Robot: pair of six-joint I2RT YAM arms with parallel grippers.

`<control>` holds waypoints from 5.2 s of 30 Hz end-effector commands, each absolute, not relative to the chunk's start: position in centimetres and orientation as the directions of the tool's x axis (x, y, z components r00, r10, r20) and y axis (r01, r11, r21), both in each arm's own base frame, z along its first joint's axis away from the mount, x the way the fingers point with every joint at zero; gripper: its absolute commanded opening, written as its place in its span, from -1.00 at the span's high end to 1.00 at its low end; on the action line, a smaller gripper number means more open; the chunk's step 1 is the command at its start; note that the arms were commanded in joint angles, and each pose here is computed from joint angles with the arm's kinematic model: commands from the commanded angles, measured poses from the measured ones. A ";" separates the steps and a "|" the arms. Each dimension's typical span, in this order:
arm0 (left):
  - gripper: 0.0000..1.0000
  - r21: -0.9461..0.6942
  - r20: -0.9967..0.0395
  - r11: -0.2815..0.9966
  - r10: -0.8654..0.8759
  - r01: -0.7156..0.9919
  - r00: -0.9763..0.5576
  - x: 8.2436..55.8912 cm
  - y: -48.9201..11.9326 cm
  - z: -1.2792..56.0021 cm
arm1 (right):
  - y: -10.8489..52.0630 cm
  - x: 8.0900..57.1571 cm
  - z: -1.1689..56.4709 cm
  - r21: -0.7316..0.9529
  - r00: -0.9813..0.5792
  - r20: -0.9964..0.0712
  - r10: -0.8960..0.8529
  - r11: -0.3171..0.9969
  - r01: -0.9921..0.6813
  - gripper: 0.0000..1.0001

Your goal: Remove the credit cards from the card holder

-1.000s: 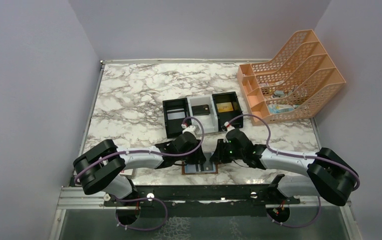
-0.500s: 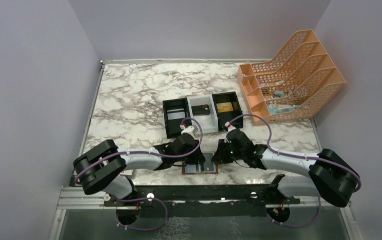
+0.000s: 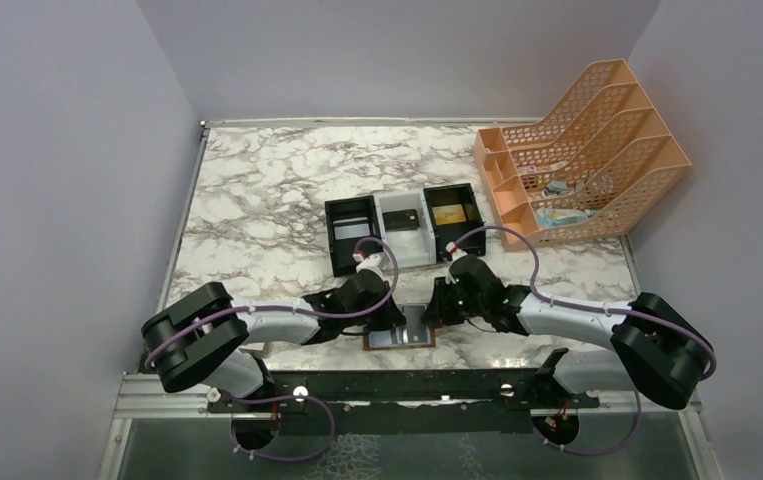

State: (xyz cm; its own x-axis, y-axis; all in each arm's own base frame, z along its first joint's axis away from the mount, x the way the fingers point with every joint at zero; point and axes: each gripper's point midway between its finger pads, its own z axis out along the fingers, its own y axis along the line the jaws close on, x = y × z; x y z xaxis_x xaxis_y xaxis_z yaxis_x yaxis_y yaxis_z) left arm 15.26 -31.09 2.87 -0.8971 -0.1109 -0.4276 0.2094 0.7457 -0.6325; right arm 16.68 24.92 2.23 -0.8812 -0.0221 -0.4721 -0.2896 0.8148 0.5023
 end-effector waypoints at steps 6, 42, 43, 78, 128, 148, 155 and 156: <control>1.00 -0.678 -0.444 0.702 -0.155 0.218 -0.883 15.4 -31.5 4.4 | 25.0 15.9 2.4 0.508 -0.883 -0.464 -0.067 0.797 -0.327 0.57; 0.77 -0.655 -0.444 0.731 -0.168 0.191 -0.880 15.2 -30.2 3.8 | 24.4 15.9 0.8 0.494 -0.909 -0.415 -0.026 0.833 -0.249 0.50; 0.67 -0.656 -0.443 0.730 -0.165 0.193 -0.881 15.2 -30.2 3.8 | 24.5 15.8 0.7 0.499 -0.911 -0.412 -0.025 0.830 -0.249 0.50; 1.00 -0.690 -0.421 0.704 -0.204 0.166 -0.884 14.7 -29.8 3.5 | 25.6 16.0 2.7 0.534 -0.886 -0.461 -0.057 0.780 -0.327 0.50; 1.00 -0.672 -0.445 0.708 -0.152 0.217 -0.882 14.9 -30.4 4.8 | 24.4 16.9 2.1 0.458 -0.871 -0.487 -0.063 0.831 -0.316 0.56; 1.00 -0.609 -0.545 0.752 -0.169 0.250 -0.821 16.9 -28.2 8.4 | 27.1 17.7 8.9 0.566 -0.785 -0.619 0.001 0.694 -0.446 0.25; 1.00 -0.631 -0.538 0.738 -0.193 0.240 -0.821 17.3 -27.5 9.1 | 26.8 18.3 9.0 0.582 -0.777 -0.626 0.068 0.703 -0.408 -0.03; 1.00 -0.633 -0.539 0.736 -0.199 0.239 -0.818 17.3 -27.4 9.2 | 26.9 18.3 9.1 0.595 -0.775 -0.627 0.079 0.691 -0.411 -0.06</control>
